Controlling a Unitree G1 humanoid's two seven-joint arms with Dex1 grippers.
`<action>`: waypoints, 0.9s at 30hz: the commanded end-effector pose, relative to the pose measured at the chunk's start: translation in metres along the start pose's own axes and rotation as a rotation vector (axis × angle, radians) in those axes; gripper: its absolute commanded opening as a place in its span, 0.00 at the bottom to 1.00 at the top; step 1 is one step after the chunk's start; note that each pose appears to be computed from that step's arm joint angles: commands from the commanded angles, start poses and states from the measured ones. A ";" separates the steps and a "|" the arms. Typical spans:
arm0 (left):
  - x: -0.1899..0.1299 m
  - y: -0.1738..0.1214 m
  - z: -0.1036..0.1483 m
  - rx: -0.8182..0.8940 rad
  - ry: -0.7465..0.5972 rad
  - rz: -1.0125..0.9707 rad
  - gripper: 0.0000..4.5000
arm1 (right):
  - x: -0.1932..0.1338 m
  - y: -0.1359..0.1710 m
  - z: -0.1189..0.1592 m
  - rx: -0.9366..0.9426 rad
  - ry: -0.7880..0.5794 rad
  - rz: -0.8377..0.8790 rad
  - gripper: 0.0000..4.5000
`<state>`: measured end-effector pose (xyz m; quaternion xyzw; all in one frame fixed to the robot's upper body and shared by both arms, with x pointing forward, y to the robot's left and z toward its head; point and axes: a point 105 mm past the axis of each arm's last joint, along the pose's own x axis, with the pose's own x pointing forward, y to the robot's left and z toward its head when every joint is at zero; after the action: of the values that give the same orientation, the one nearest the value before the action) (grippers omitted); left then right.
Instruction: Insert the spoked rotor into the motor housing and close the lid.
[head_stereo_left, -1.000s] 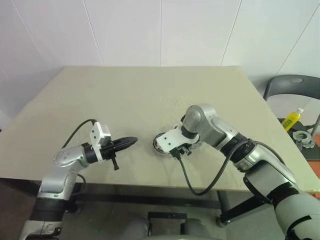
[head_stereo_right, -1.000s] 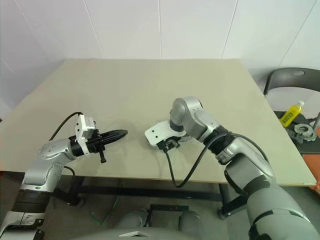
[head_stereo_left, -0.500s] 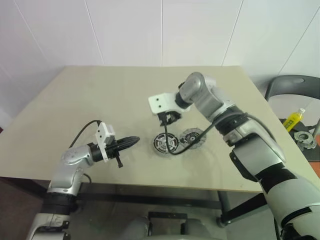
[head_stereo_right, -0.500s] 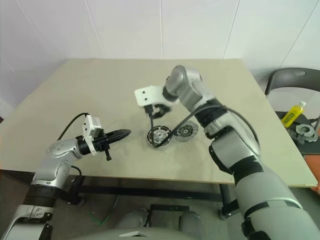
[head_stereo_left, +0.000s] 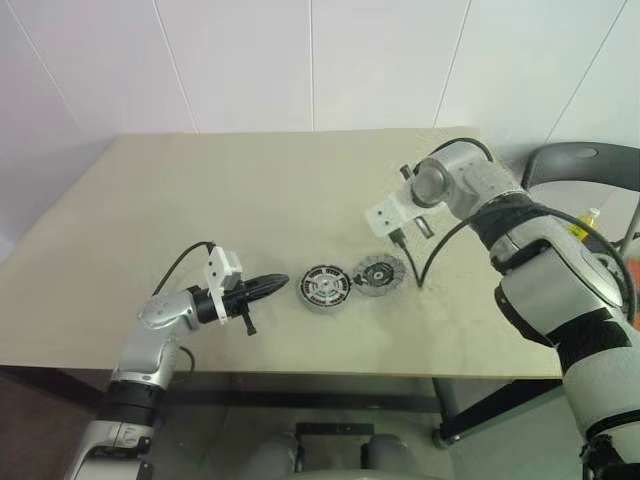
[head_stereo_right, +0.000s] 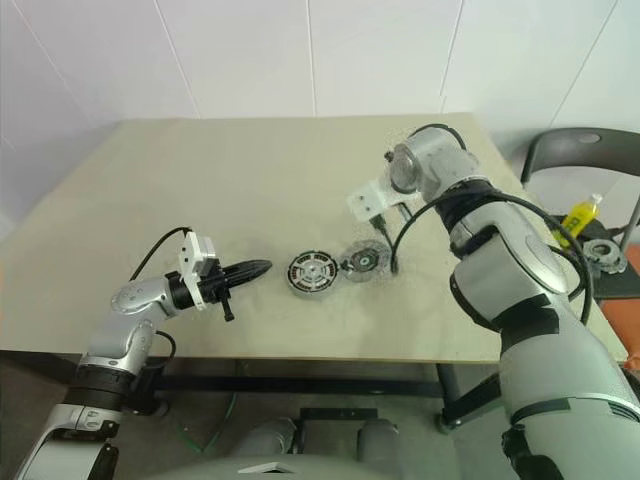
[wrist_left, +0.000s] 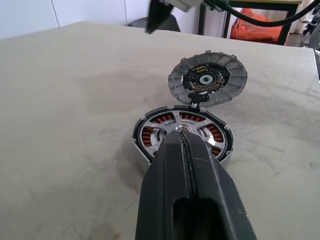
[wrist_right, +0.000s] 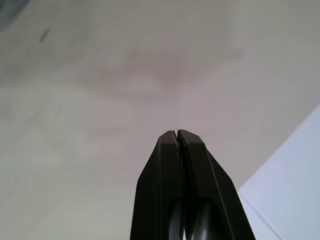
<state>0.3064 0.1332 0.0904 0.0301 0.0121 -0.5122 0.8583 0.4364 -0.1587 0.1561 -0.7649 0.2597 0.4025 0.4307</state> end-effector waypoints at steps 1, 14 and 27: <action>0.003 0.004 0.009 0.041 -0.022 0.006 0.00 | -0.006 0.003 -0.014 -0.011 0.051 0.029 0.01; 0.012 0.003 0.011 0.045 -0.044 0.010 0.00 | 0.008 0.066 0.005 0.099 -0.193 0.351 0.01; 0.015 0.002 0.010 0.047 -0.040 0.004 0.00 | -0.001 0.051 0.036 0.313 -0.429 0.318 0.01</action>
<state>0.3121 0.1224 0.0899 0.0257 0.0000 -0.5077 0.8612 0.3803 -0.1654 0.1085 -0.5424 0.3676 0.5661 0.5003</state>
